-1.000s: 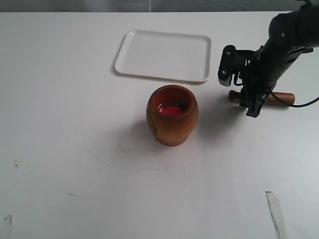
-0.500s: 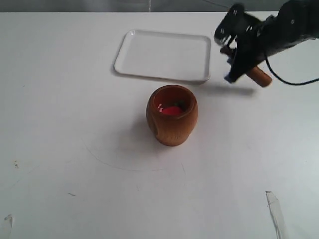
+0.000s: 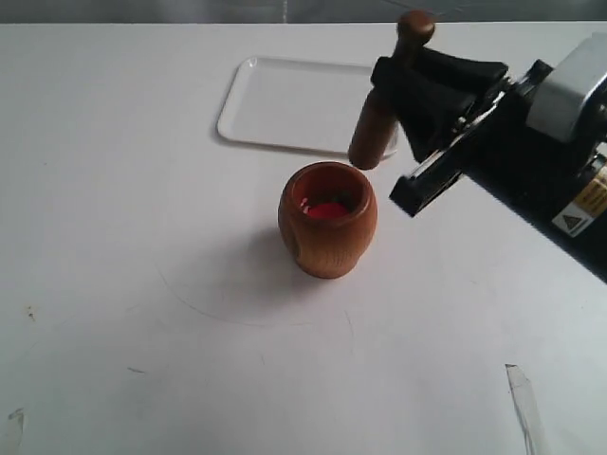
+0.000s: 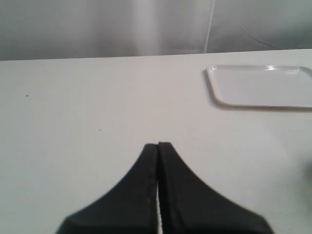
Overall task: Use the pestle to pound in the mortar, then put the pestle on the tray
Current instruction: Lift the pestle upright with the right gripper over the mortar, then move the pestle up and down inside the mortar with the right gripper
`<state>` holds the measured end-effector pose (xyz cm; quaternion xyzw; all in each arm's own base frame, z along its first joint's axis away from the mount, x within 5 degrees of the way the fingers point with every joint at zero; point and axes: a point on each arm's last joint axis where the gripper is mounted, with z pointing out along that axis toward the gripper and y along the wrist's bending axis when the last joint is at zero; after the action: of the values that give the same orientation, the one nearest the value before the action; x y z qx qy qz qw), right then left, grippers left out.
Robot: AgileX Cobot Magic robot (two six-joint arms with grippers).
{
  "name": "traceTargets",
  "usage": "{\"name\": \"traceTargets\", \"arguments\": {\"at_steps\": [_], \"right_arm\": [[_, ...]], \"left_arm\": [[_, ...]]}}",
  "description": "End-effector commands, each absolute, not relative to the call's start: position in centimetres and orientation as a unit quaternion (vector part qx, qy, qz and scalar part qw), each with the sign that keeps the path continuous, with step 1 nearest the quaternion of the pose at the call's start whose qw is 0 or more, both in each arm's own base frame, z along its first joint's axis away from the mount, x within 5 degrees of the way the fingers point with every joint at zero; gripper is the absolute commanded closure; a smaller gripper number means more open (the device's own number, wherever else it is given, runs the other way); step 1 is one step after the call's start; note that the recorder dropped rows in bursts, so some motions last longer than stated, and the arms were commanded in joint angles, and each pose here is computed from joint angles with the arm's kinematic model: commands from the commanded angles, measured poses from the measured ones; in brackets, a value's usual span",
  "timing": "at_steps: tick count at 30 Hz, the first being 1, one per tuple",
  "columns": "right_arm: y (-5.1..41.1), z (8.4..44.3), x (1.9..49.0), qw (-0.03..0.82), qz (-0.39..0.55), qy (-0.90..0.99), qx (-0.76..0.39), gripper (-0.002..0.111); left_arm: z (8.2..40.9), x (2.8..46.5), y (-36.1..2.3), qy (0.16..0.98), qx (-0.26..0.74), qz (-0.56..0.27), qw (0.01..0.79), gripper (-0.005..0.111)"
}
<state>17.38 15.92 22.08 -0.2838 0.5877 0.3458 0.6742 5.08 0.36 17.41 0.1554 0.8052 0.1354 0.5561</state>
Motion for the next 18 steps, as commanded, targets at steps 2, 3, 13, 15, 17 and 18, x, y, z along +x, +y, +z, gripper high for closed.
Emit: {"name": "traceTargets", "arguments": {"at_steps": [2, 3, 13, 15, 17, 18], "right_arm": [[18.0, 21.3, 15.7, 0.676, 0.344, 0.571, -0.316, 0.108], [18.2, 20.9, 15.8, 0.674, 0.336, 0.579, -0.313, 0.108], [21.6, 17.6, 18.9, 0.644, 0.321, 0.614, -0.324, 0.108], [21.8, 15.7, 19.1, 0.625, 0.310, 0.639, -0.324, 0.108], [21.8, 13.9, 18.8, 0.601, 0.303, 0.662, -0.331, 0.108], [21.8, 13.2, 18.6, 0.590, 0.301, 0.670, -0.336, 0.108]], "left_arm": [[17.4, 5.1, 0.3, 0.805, 0.153, 0.128, 0.559, 0.107], [17.4, 5.1, 0.3, 0.805, 0.153, 0.128, 0.559, 0.107], [17.4, 5.1, 0.3, 0.805, 0.153, 0.128, 0.559, 0.107], [17.4, 5.1, 0.3, 0.805, 0.153, 0.128, 0.559, 0.107], [17.4, 5.1, 0.3, 0.805, 0.153, 0.128, 0.559, 0.107], [17.4, 5.1, 0.3, 0.805, 0.153, 0.128, 0.559, 0.107]]}}
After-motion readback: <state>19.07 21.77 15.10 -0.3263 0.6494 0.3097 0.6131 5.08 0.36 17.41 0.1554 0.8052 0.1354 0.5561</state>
